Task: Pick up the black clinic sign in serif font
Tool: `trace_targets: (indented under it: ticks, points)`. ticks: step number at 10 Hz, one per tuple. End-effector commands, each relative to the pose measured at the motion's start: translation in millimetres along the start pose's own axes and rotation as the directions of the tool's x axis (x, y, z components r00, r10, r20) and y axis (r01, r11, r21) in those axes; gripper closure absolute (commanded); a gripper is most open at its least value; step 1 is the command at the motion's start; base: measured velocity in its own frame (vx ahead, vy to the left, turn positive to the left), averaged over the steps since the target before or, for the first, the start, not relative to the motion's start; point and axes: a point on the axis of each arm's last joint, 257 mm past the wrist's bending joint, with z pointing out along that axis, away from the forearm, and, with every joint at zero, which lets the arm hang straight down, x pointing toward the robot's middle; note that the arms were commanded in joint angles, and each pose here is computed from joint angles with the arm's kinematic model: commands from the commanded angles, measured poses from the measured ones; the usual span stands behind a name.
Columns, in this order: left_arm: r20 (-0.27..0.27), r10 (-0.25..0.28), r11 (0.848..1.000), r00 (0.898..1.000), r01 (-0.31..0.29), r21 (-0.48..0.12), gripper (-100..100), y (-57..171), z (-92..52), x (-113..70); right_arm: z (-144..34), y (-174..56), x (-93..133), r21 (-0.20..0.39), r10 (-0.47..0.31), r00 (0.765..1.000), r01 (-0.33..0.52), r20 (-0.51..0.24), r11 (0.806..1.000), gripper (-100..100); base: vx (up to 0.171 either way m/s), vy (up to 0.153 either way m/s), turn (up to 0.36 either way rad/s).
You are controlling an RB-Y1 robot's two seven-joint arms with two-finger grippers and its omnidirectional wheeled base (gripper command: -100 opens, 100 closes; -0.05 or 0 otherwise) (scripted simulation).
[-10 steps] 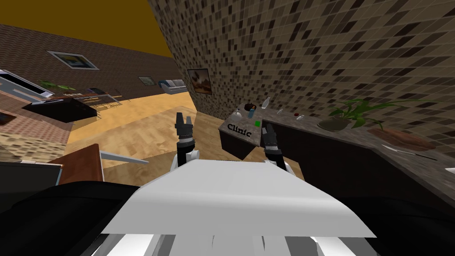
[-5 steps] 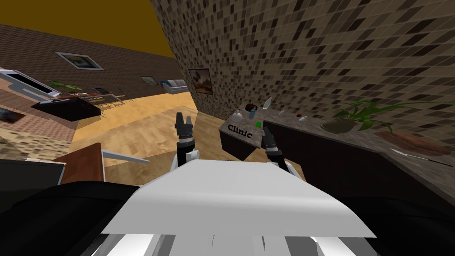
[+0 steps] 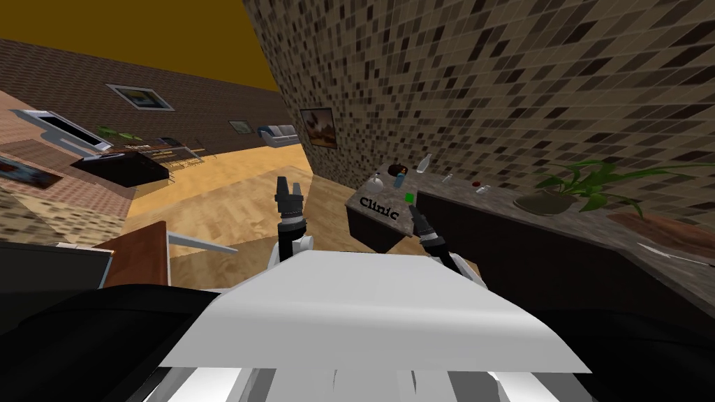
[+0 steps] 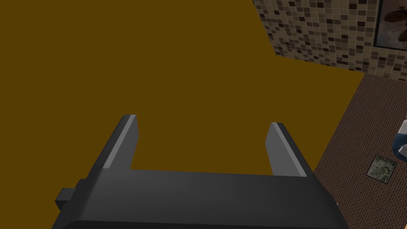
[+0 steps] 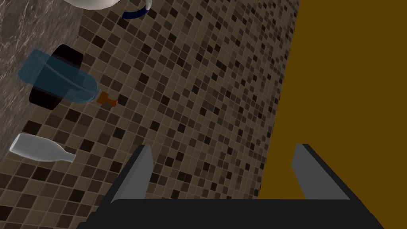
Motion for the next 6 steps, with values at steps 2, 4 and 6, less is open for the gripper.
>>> trace_targets:
  ticks: [2, 4, 6]
  points:
    - [0.000, 0.000, 1.000, 1.000, 0.000, 0.000, 0, 0, 0.0, 0.0, -11.5, -21, 11, 0.018, -0.079, 0.993, 0.081, -0.090, 0.997, -100, 0.032, 0.002, 0.056]
    - [0.000, 0.000, 1.000, 1.000, 0.000, 0.000, 0, 0, 0.0, 0.0, -21.4, -38, 16, 0.032, -0.132, 0.979, 0.139, -0.158, 0.990, -100, 0.033, 0.005, 0.070]
    - [0.000, 0.000, 1.000, 1.000, 0.000, 0.000, 0, 0, 0.0, 0.0, -31.7, -54, 20, 0.037, -0.182, 0.957, 0.196, -0.227, 0.980, -100, 0.034, 0.010, 0.094]
